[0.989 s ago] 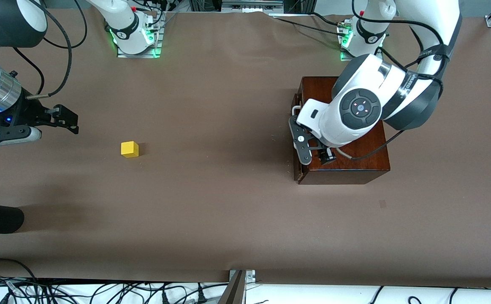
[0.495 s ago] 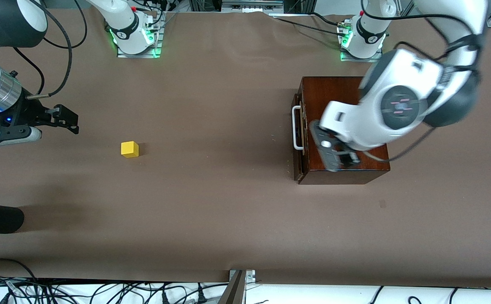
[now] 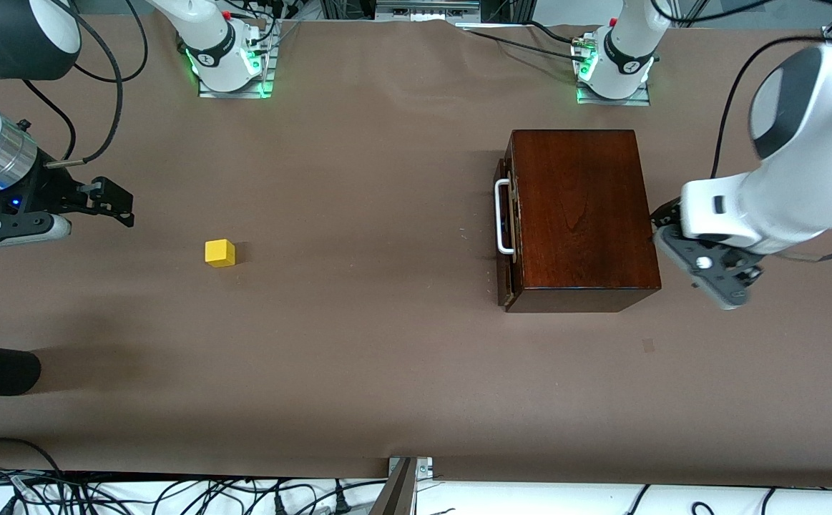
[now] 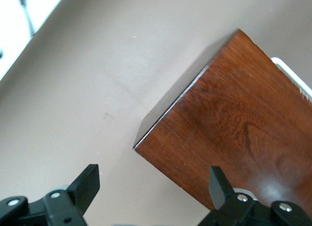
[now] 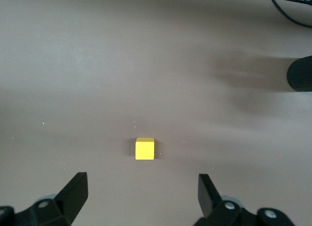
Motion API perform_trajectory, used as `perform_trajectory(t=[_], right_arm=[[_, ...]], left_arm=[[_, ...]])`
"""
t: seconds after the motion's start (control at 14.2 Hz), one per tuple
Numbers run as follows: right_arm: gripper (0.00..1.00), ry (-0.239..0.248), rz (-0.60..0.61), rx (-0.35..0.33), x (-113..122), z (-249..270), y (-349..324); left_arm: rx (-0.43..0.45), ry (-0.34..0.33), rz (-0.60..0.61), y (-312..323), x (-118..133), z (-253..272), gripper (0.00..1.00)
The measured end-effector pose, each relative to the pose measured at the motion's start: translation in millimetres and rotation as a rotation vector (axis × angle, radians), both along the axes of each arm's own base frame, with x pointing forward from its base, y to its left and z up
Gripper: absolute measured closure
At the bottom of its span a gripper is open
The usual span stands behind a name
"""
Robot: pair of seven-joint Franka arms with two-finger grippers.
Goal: Open drawer, take yellow block, close drawer
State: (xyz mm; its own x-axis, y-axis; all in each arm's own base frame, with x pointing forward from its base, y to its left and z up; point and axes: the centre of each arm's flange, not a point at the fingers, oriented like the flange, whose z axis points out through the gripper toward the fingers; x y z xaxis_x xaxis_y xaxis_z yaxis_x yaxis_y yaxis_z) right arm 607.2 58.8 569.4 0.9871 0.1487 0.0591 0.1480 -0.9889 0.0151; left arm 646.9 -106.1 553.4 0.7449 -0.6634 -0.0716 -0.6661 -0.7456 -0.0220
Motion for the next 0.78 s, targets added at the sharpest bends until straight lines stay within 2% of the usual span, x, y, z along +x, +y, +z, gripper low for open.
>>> perform_trajectory(t=[0.28,0.57,0.78], right_arm=[[0.0,0.0,0.0,0.0,0,0,0],[0.0,0.0,0.002,0.0,0,0,1],[0.0,0.0,0.002,0.0,0,0,1]], left_arm=[[0.024,-0.047,0.391,19,-42,27,0.0],[0.015,-0.108,0.596,57,-74,46,0.0],[0.01,-0.116,0.691,80,-81,47,0.0]])
